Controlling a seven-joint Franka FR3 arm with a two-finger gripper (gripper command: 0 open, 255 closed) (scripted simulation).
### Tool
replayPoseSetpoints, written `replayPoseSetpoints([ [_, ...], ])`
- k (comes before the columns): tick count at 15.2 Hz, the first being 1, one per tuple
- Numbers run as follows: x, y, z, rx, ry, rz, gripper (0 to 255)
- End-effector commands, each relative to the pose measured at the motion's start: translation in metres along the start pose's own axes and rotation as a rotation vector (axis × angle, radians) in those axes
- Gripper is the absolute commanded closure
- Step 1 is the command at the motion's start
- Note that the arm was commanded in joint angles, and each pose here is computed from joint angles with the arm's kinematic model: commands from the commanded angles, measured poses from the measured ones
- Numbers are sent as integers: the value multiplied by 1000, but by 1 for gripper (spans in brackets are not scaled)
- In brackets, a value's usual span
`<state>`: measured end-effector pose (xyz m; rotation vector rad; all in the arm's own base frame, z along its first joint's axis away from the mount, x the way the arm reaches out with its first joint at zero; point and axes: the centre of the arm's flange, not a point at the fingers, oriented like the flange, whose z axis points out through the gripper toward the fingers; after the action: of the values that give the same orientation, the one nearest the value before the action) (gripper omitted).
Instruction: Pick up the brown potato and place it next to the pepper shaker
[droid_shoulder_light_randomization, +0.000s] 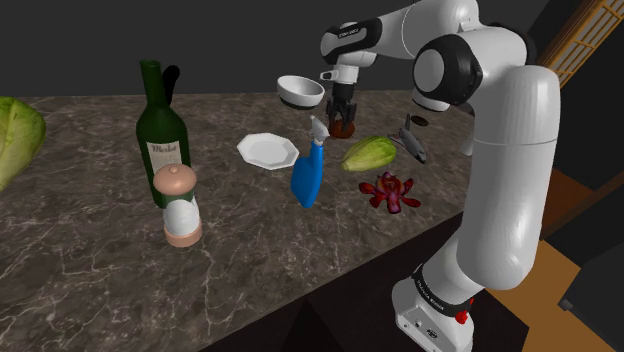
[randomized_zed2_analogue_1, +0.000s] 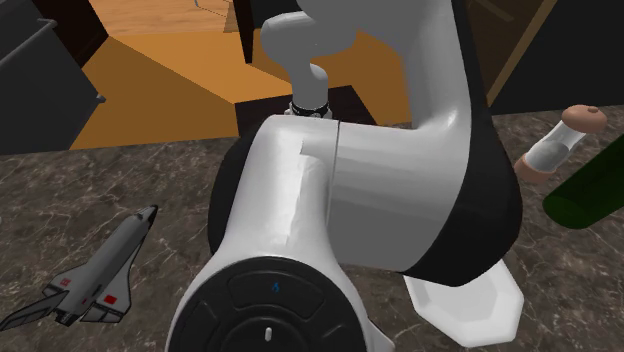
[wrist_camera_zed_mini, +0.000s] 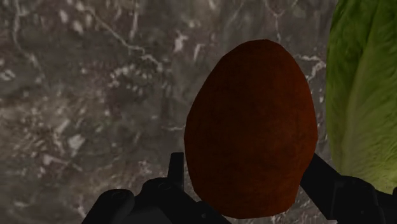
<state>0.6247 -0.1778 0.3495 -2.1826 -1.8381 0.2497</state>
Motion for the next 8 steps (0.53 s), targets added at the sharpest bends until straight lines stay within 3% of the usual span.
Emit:
replayPoseSetpoints([
  [1,0,-4,-9,0,0,0,255],
  [8,1,-16,-44,0,0,0,255],
])
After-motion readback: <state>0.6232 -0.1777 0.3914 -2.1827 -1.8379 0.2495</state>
